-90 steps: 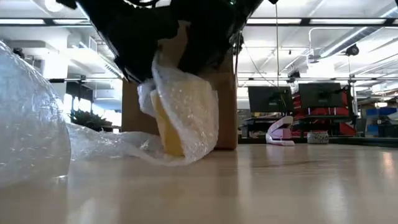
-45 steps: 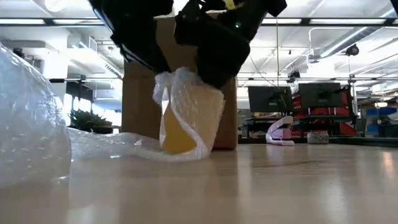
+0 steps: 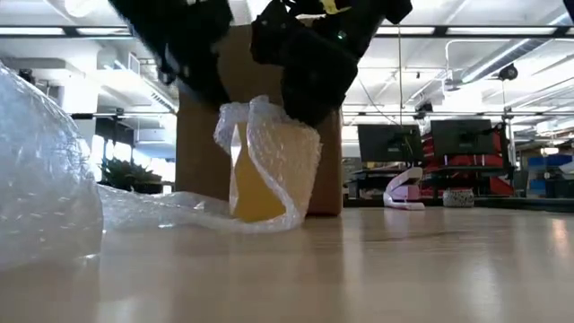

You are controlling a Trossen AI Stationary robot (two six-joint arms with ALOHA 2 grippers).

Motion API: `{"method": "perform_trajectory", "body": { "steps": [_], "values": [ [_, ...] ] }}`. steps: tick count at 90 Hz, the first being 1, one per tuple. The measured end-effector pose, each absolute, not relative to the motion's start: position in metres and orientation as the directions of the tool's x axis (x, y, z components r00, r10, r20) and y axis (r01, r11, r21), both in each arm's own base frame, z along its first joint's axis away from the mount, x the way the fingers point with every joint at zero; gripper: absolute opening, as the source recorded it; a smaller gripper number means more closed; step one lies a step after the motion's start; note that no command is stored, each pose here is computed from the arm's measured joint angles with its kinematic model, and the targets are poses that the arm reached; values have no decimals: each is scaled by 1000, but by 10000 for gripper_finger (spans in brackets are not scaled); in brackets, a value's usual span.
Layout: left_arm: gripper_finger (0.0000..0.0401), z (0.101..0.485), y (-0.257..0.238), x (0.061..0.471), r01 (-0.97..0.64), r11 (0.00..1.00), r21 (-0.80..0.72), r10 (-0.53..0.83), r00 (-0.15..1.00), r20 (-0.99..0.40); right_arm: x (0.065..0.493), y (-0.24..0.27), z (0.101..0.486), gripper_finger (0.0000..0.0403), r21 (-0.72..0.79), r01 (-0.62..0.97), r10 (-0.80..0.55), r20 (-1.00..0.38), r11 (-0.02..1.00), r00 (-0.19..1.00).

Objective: Wrap mug
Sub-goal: Wrap the yellow mug with transparent bubble wrap

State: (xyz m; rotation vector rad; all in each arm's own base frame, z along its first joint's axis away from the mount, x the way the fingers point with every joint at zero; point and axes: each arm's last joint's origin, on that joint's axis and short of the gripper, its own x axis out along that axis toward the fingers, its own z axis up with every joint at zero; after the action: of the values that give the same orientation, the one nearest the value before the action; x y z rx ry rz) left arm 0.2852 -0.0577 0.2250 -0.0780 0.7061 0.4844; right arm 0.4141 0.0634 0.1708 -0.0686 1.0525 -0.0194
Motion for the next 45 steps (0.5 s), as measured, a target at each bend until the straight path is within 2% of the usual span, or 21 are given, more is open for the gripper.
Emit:
{"method": "perform_trajectory", "body": {
  "steps": [8, 18, 28, 45],
  "values": [
    [21, 224, -63, 295, -392, 920, -3, 319, 752, -577, 414, 63, 171, 2, -65, -17, -48, -867, 998, 497],
    [21, 225, -69, 301, -347, 936, -64, 264, 808, -527, 414, 63, 171, 2, -65, -17, -48, -866, 998, 498],
    [21, 219, -72, 305, -331, 941, -70, 245, 811, -531, 414, 63, 171, 2, -65, -17, -48, -865, 998, 499],
    [21, 183, -77, 314, -309, 947, -91, 190, 763, -618, 413, 63, 173, 2, -62, -15, -47, -871, 998, 489]
  ]
}}
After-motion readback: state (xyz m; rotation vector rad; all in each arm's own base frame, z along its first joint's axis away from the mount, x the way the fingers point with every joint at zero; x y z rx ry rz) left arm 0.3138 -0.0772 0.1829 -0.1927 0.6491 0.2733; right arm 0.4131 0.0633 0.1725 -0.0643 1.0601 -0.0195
